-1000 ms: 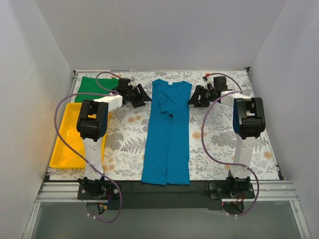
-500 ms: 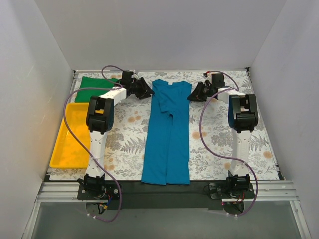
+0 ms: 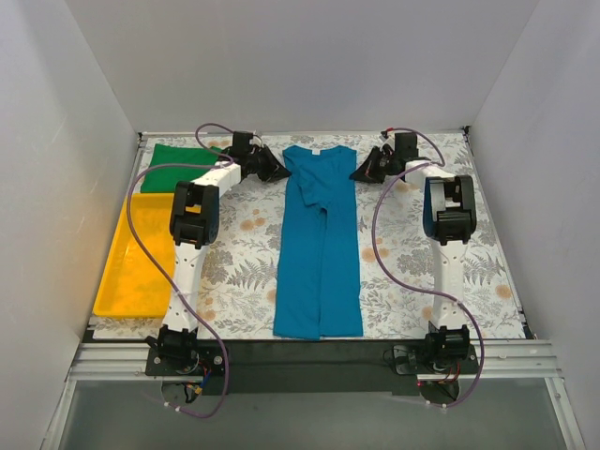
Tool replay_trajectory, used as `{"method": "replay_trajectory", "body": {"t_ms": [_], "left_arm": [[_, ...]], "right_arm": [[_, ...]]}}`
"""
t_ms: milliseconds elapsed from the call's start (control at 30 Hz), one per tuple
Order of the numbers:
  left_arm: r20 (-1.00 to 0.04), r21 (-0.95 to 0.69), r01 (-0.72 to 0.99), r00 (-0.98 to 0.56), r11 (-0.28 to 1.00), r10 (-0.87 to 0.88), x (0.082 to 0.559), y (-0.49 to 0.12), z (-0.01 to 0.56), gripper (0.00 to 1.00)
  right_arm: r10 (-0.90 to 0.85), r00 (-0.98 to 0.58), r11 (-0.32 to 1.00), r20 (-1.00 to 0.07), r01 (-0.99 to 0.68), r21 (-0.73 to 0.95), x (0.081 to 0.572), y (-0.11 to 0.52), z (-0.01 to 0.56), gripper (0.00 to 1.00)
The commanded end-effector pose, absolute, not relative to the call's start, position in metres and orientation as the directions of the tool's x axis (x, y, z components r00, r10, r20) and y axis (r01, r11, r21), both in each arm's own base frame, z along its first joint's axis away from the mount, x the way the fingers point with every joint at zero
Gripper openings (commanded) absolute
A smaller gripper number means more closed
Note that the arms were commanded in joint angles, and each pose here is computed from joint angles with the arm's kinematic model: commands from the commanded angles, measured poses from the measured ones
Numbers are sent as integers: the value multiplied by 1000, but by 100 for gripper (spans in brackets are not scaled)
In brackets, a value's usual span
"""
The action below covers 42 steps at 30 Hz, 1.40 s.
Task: Fold and stack the t-shirts
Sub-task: Fold the tshirt
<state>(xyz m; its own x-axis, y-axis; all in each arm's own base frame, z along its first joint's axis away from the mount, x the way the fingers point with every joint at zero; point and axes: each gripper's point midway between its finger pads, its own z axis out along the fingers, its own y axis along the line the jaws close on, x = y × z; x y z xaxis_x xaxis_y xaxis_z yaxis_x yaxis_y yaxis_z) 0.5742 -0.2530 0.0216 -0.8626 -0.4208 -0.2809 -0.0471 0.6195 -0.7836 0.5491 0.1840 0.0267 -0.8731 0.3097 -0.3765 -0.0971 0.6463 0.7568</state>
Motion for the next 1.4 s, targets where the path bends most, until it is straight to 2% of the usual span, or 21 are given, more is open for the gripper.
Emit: {"method": "replay_trajectory", "body": {"t_ms": [0, 200, 300, 333, 367, 433, 533, 567, 633, 667, 733, 767, 800, 867, 933, 967, 1000, 1067, 1167, 1267, 1367], "left_arm": [[-272, -756, -115, -840, 644, -470, 585, -243, 7, 0], [-273, -803, -141, -776, 578, -568, 616, -237, 19, 0], [-265, -829, -130, -764, 543, -588, 624, -235, 25, 3], [-267, -832, -130, -759, 540, -594, 626, -232, 27, 8], [-286, -833, -110, -752, 542, -594, 629, -230, 38, 18], [-315, -824, -92, -745, 559, -588, 629, -225, 48, 26], [-417, -780, -34, -715, 624, -560, 622, -211, 79, 34], [-506, -749, 44, -682, 661, -528, 620, -205, 116, 35], [-594, -688, 110, -653, 717, -470, 607, -196, 139, 38], [-670, -623, 179, -624, 761, -402, 587, -190, 161, 38], [-764, -526, 292, -575, 799, -293, 559, -196, 184, 43], [-811, -471, 367, -539, 803, -229, 523, -198, 199, 46], [-887, -319, 481, -454, 817, -79, 503, -202, 206, 50], [-947, -141, 641, -309, 755, 86, 428, -231, 216, 58], [-959, 61, 760, -135, 647, 248, 368, -257, 211, 66], [-969, 127, 789, -29, 600, 244, 336, -258, 237, 68], [-950, 169, 837, -3, 521, 312, 305, -257, 203, 68], [-952, 220, 885, 104, 411, 288, 248, -263, 214, 70], [-946, 257, 934, 190, 248, 264, 184, -265, 204, 71], [-934, 254, 963, 219, 91, 283, 139, -274, 187, 68], [-902, 233, 972, 227, -28, 368, 109, -286, 157, 66]], "right_arm": [[348, -843, 641, -409, -104, 761, 575, 178, 35, 1], [379, -775, 657, -505, -160, 737, 619, 173, 59, 2], [367, -745, 670, -557, -204, 713, 630, 172, 68, 18], [345, -736, 678, -582, -233, 697, 631, 172, 70, 28], [329, -734, 675, -594, -257, 691, 628, 173, 76, 32], [288, -718, 690, -633, -303, 657, 624, 171, 82, 41], [221, -686, 718, -693, -367, 591, 611, 160, 96, 53], [191, -654, 709, -732, -424, 564, 604, 158, 120, 54], [82, -632, 710, -771, -506, 490, 582, 155, 115, 58], [40, -583, 672, -811, -585, 454, 567, 159, 144, 59], [-105, -539, 628, -836, -687, 364, 529, 165, 130, 63], [-162, -478, 623, -863, -728, 286, 516, 165, 149, 64], [-267, -435, 602, -860, -772, 204, 499, 163, 141, 66], [-370, -383, 546, -846, -827, 136, 459, 167, 139, 67], [-468, -290, 435, -835, -898, 68, 420, 168, 133, 67], [-471, -237, 360, -849, -931, 60, 386, 171, 141, 67], [-519, -140, 248, -843, -969, 8, 357, 168, 135, 67], [-516, -3, 104, -857, -993, -59, 295, 169, 139, 68], [-532, 253, -78, -808, -965, -251, 225, 163, 130, 75], [-519, 459, -209, -721, -886, -414, 183, 167, 129, 83], [-515, 435, -238, -738, -900, -365, 155, 171, 120, 83]]}}
